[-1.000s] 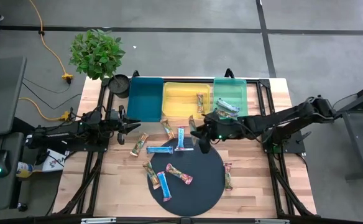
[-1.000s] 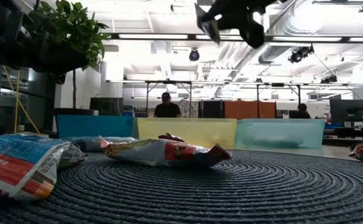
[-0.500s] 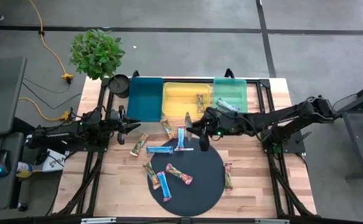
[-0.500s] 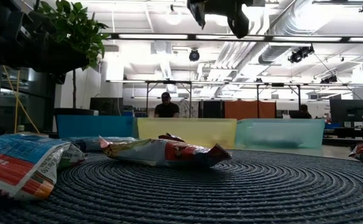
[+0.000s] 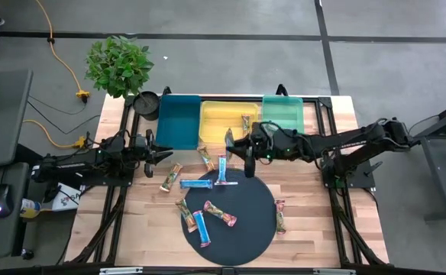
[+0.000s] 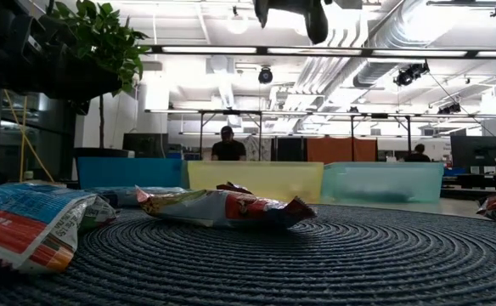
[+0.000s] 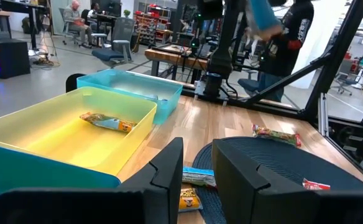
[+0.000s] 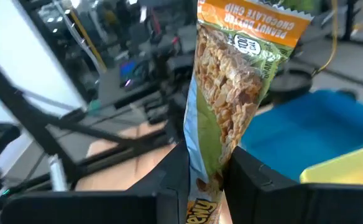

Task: Pick and place Granola Bars by type
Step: Put the orange granola bar into the yellow bin

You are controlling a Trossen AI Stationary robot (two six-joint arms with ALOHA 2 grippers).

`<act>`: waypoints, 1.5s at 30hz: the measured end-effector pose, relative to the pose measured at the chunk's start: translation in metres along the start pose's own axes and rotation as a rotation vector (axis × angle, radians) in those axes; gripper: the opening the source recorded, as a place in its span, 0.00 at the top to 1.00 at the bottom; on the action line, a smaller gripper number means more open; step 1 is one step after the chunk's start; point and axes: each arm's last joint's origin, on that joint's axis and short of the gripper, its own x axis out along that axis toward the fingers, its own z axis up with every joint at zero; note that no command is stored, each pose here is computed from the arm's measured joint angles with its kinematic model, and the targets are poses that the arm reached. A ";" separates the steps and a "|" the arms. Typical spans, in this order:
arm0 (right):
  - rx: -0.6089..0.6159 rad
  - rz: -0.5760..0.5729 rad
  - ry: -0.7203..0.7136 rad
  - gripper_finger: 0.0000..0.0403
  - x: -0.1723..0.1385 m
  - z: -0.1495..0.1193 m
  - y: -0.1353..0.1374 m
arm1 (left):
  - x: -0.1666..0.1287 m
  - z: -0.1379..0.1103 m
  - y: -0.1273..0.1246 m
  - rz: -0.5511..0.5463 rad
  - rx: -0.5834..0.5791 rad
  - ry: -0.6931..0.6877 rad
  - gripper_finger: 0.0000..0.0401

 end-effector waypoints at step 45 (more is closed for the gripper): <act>0.440 -0.788 0.638 0.83 0.126 0.013 -0.223 | 0.000 0.000 0.000 0.000 0.000 0.000 0.79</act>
